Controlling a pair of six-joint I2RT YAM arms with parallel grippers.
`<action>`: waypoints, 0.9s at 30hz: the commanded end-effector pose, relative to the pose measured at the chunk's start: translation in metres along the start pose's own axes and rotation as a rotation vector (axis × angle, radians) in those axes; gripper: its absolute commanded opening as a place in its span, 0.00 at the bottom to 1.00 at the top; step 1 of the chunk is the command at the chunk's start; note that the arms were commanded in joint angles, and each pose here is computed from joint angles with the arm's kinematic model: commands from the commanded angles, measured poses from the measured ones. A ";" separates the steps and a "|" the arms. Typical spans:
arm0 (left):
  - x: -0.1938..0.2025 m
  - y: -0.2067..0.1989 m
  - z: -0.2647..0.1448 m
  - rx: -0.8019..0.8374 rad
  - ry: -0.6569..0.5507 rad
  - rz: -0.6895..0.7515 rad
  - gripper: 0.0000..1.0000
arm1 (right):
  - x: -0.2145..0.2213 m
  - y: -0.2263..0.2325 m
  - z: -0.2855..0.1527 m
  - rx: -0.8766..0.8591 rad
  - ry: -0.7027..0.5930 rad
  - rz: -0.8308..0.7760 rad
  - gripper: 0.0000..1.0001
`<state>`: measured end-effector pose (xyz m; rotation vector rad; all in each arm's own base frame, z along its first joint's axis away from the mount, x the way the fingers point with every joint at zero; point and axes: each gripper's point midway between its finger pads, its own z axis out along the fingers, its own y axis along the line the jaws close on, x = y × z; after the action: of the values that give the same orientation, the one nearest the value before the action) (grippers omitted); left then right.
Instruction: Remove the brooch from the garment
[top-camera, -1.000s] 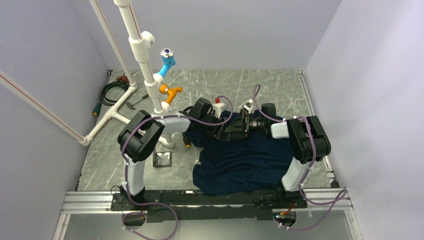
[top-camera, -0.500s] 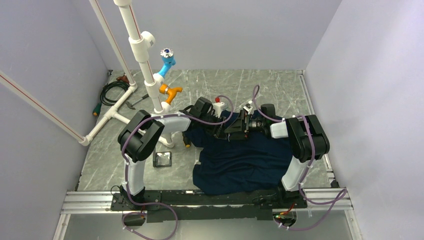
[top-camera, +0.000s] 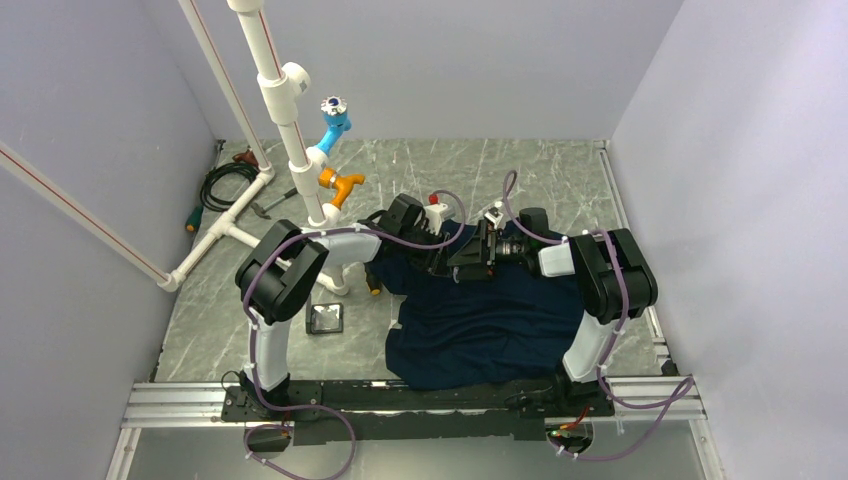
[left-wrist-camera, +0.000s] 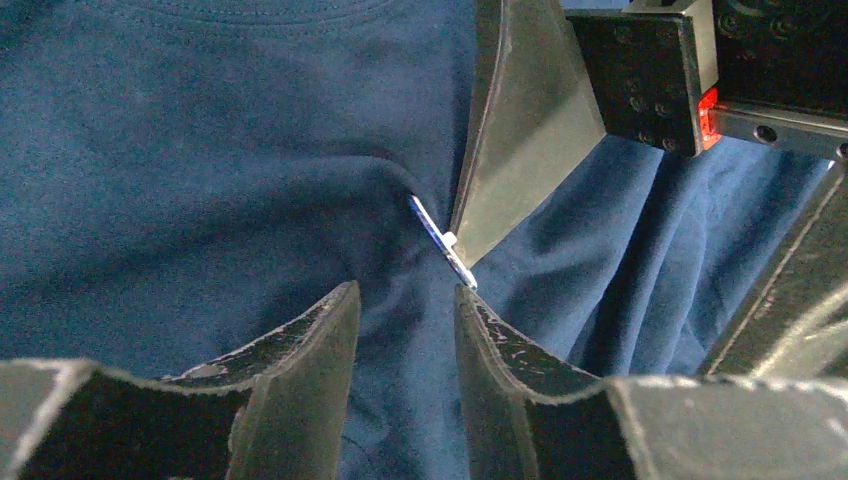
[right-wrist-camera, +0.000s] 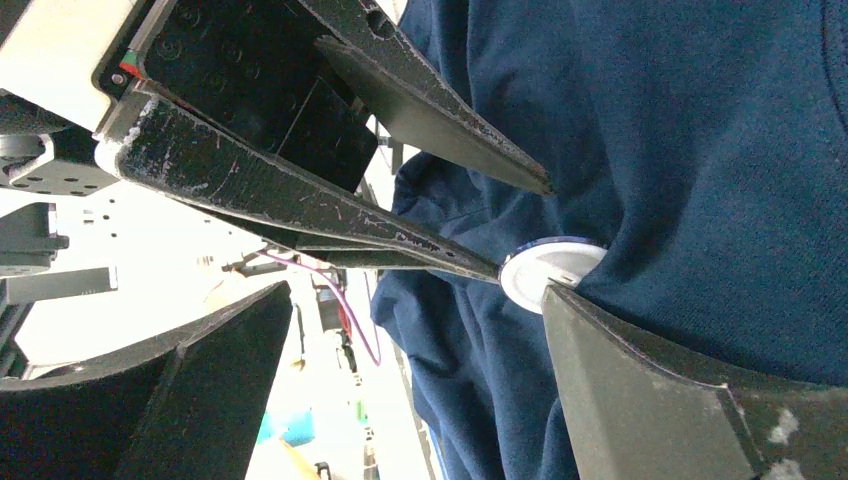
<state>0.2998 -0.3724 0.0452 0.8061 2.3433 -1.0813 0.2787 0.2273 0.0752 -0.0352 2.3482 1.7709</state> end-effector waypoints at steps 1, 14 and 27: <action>-0.027 -0.003 -0.005 -0.004 -0.060 0.022 0.44 | -0.011 0.005 0.006 -0.016 -0.013 -0.057 1.00; -0.021 -0.016 -0.011 0.093 -0.088 -0.002 0.45 | -0.010 0.002 0.007 -0.006 -0.010 -0.053 1.00; -0.024 -0.021 -0.017 0.103 -0.118 0.018 0.45 | -0.008 -0.004 0.008 0.008 -0.001 -0.044 1.00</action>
<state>0.2989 -0.3691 0.0457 0.7495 2.3175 -1.1663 0.2788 0.2302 0.0695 -0.0303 2.3691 1.7711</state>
